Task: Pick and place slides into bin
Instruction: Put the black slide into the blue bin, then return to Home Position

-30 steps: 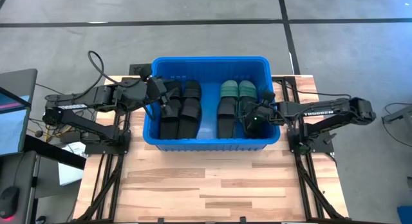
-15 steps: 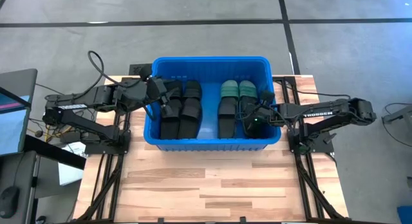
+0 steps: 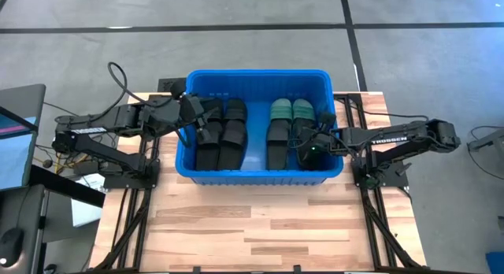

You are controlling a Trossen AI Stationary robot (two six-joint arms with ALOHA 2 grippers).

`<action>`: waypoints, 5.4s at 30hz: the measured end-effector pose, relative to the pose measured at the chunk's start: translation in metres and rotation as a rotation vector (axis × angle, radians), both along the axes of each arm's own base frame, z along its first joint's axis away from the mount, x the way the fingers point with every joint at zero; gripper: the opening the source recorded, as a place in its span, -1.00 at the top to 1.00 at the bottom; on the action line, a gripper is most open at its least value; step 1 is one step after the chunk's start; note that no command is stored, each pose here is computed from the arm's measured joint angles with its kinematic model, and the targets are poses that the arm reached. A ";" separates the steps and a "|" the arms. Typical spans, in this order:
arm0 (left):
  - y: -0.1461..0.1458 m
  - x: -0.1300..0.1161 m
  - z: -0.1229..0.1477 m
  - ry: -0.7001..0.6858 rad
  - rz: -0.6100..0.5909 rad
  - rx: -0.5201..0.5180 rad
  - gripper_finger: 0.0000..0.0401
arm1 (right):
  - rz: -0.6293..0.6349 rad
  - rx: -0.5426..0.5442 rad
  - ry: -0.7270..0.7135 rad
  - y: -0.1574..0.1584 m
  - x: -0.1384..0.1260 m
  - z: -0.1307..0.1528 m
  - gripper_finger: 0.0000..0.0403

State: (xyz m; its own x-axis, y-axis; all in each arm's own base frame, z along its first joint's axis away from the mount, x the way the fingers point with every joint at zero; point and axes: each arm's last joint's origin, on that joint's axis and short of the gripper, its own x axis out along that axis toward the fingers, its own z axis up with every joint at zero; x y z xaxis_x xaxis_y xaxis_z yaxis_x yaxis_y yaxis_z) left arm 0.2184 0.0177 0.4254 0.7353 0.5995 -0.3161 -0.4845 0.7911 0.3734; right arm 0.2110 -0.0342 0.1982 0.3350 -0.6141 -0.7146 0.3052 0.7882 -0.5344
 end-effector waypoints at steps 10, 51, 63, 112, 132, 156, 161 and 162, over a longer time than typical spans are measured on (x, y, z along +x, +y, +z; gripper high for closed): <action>0.000 0.000 0.000 0.014 0.010 0.026 0.34 | -0.002 0.077 -0.001 0.004 0.001 -0.006 1.00; 0.000 -0.001 -0.001 0.028 0.013 0.022 0.34 | -0.062 0.098 0.071 -0.011 0.001 -0.014 0.65; 0.000 -0.001 -0.001 0.032 0.011 0.026 0.34 | -0.041 0.119 0.061 -0.011 0.008 0.002 0.21; 0.000 -0.002 -0.004 0.055 -0.014 0.012 0.34 | -0.068 0.300 0.123 -0.004 0.008 0.068 -0.27; 0.008 -0.003 0.028 -0.113 0.358 0.259 0.34 | -0.030 0.280 -0.205 0.000 0.000 0.200 -0.27; 0.011 -0.089 0.057 -0.393 -0.042 0.067 0.34 | 0.378 0.195 -0.997 0.024 -0.091 0.249 -0.27; 0.010 -0.096 0.052 -0.354 -0.060 0.037 0.34 | 0.547 0.236 -1.066 0.029 -0.091 0.237 -0.27; 0.010 -0.096 0.051 -0.340 -0.063 0.033 0.34 | 0.549 0.245 -1.069 0.029 -0.093 0.234 -0.27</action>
